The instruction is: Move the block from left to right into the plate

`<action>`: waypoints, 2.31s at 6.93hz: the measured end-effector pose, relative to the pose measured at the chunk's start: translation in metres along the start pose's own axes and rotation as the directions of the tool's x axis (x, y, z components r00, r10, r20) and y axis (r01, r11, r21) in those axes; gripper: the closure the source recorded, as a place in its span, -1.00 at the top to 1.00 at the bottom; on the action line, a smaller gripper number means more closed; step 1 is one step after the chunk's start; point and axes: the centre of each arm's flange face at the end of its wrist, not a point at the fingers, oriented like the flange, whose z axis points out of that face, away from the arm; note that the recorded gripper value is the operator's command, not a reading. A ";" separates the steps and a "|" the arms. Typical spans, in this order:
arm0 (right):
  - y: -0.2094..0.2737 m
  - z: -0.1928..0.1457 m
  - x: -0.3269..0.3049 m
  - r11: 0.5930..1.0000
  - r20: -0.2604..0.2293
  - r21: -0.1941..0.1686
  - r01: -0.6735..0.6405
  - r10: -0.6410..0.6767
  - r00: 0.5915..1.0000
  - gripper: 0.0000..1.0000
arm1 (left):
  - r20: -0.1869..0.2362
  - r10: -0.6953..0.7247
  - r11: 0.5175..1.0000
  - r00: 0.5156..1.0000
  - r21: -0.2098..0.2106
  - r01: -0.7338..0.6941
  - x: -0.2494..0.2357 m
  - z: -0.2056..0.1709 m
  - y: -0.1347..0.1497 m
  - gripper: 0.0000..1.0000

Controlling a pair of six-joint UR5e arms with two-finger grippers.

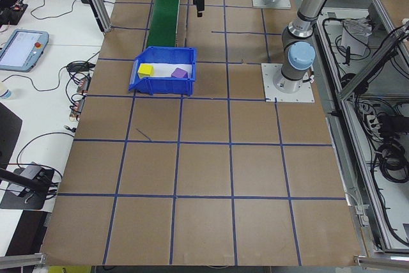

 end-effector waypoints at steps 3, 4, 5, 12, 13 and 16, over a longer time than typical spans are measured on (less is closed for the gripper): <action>0.000 0.000 0.000 1.000 0.002 0.000 -0.001 0.001 1.000 1.00 | -0.003 0.114 0.993 0.994 0.018 -0.113 -0.001 0.000 -0.003 1.00; 0.000 0.000 0.000 1.000 0.002 0.000 -0.001 0.001 1.000 1.00 | -0.005 0.135 0.990 0.991 0.036 -0.134 -0.004 -0.002 -0.007 1.00; 0.000 0.000 0.000 1.000 0.002 0.000 -0.001 0.001 1.000 1.00 | -0.003 0.173 0.984 0.985 0.048 -0.172 -0.011 -0.004 -0.012 1.00; 0.000 0.000 0.000 1.000 0.000 -0.002 -0.001 0.001 1.000 1.00 | -0.024 0.199 0.977 0.980 0.080 -0.196 -0.111 0.077 -0.133 1.00; 0.000 0.001 0.000 1.000 0.000 -0.002 0.000 0.000 1.000 1.00 | -0.039 0.194 0.977 0.980 0.097 -0.190 -0.108 0.103 -0.155 1.00; 0.001 0.003 0.000 1.000 0.002 -0.007 -0.001 0.001 1.000 1.00 | -0.094 0.189 0.977 0.978 0.117 -0.178 -0.098 0.170 -0.195 1.00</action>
